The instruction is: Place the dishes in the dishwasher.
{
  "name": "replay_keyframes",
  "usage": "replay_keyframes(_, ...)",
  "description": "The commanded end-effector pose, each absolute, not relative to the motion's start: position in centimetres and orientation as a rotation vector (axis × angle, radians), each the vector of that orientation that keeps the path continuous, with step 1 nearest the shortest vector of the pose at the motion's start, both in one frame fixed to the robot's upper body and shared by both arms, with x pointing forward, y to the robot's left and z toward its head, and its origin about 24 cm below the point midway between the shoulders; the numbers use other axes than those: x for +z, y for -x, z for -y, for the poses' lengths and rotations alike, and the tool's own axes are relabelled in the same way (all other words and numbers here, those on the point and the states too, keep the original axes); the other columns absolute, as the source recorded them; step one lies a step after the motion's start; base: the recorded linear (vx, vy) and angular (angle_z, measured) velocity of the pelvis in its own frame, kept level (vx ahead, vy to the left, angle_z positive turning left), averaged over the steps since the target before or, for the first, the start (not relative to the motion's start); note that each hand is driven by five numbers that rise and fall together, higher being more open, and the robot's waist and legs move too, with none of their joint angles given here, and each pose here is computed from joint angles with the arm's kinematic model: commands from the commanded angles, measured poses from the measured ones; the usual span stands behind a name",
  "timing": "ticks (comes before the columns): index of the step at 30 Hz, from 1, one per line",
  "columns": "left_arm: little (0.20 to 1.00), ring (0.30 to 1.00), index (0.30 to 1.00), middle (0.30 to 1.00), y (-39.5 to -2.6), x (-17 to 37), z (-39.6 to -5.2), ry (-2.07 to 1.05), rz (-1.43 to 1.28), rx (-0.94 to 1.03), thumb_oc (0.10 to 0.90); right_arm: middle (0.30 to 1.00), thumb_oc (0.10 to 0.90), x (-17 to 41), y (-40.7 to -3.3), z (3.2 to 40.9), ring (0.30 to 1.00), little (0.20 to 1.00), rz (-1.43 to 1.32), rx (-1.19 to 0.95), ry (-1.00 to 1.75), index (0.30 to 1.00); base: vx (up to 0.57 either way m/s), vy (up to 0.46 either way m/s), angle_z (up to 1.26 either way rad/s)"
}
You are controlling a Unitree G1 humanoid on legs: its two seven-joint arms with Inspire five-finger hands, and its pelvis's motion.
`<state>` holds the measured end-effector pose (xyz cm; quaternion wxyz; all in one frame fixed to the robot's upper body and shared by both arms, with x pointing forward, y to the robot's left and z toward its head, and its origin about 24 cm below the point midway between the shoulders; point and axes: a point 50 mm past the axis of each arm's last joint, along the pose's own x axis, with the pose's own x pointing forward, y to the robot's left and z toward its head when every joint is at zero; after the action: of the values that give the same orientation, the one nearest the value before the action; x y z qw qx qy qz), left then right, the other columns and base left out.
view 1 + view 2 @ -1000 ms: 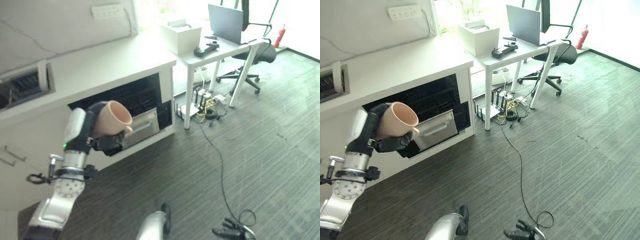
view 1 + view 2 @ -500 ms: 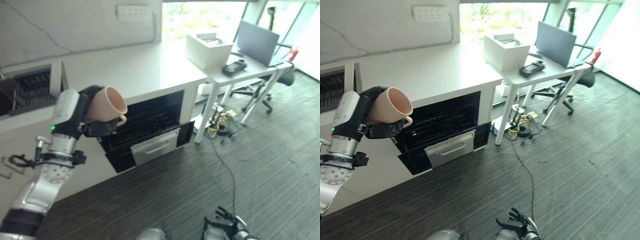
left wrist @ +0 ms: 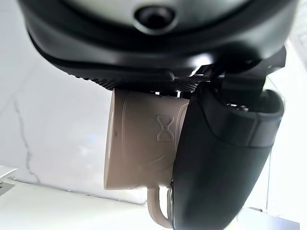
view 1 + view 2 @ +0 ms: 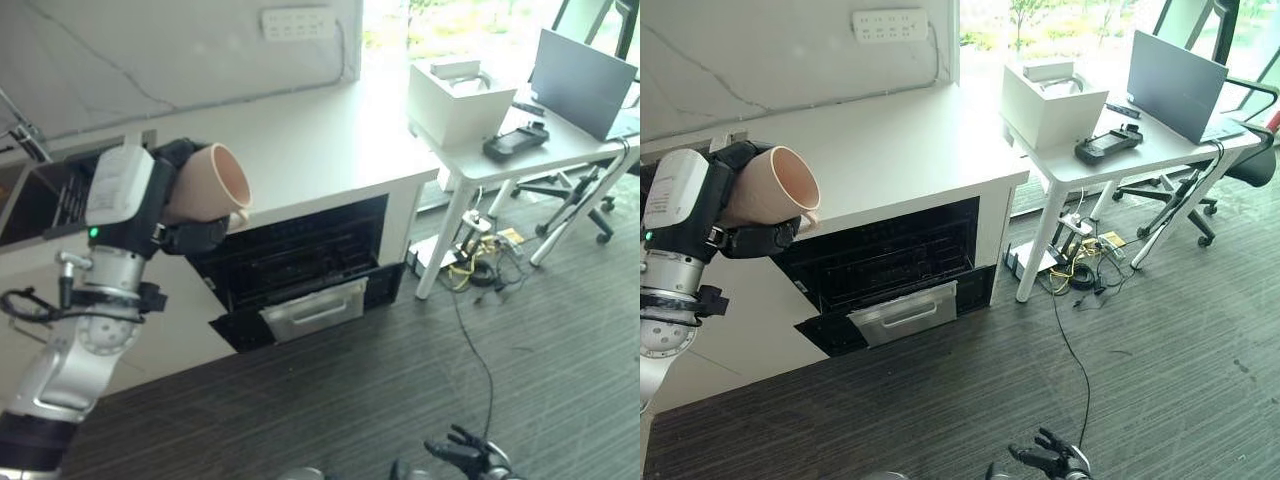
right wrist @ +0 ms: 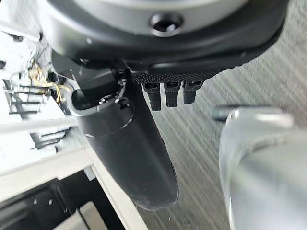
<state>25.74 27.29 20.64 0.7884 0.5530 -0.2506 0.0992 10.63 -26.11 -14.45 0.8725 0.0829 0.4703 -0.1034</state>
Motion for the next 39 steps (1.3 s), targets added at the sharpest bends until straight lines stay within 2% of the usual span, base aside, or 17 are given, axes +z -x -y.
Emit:
replay_keyframes(1, 0.3, 0.3, 0.3, 0.3, -24.9, 25.9, -27.5, -1.126, 0.795, 0.369, 0.4, 0.9, 0.8, -13.7, -11.1, 26.9, 0.9, 0.9, -0.924, -0.142, -0.112, 0.9, 0.07, -0.154, 0.35)
replay_keyframes(5, 0.3, 0.3, 0.3, 0.3, -25.8, 25.7, -26.0, -1.066, 0.842, 0.275, 0.4, 0.9, 0.8, -14.0, -9.9, 26.9, 0.9, 0.9, -0.933, -0.169, -0.128, 0.9, 0.14, -0.068, 1.23)
replay_keyframes(10, 0.3, 0.3, 0.3, 0.3, -26.2, 24.3, -23.8, -1.11, 0.855, 0.206, 0.4, 0.9, 0.8, -14.7, -9.8, 25.1, 0.9, 0.9, -0.961, -0.147, -0.104, 0.9, 0.24, 0.149, 1.06)
replay_keyframes(15, 0.3, 0.3, 0.3, 0.3, -26.0, 25.2, -24.3, -1.139, 0.849, 0.209, 0.4, 0.9, 0.8, -14.8, -9.9, 24.4, 0.9, 0.9, -0.962, -0.138, -0.131, 0.9, 0.25, 0.075, -0.14)
replay_keyframes(22, 0.3, 0.3, 0.3, 0.3, -25.9, 26.5, -24.6, -1.161, 0.894, 0.205, 0.4, 0.9, 0.8, -14.6, -10.0, 24.9, 0.9, 0.9, -0.934, -0.263, -0.213, 0.9, 0.21, -0.204, 0.51)
replay_keyframes(26, 0.3, 0.3, 0.3, 0.3, -25.6, 26.9, -24.5, -1.162, 0.904, 0.198, 0.4, 0.9, 0.8, -14.7, -9.5, 25.2, 0.9, 0.9, -0.943, -0.283, -0.217, 0.9, 0.23, -0.415, 0.43)
replay_keyframes(29, 0.3, 0.3, 0.3, 0.3, -25.8, 28.0, -24.8, -1.179, 0.886, 0.208, 0.4, 0.9, 0.8, -14.7, -9.6, 25.2, 0.9, 0.9, -0.956, -0.252, -0.2, 0.9, 0.45, -0.886, 0.68)
replay_keyframes(33, 0.3, 0.3, 0.3, 0.3, -25.6, 27.0, -25.2, -1.196, 0.839, 0.236, 0.4, 0.9, 0.8, -14.5, -10.4, 25.4, 0.9, 0.9, -0.97, -0.217, -0.161, 0.9, 0.29, -0.729, 0.12)
replay_keyframes(39, 0.3, 0.3, 0.3, 0.3, -26.5, 27.5, -24.2, -1.176, 0.871, 0.227, 0.4, 0.9, 0.8, -14.2, -7.6, 28.4, 0.9, 0.9, -0.974, -0.341, -0.175, 0.9, 0.15, -0.397, 0.42)
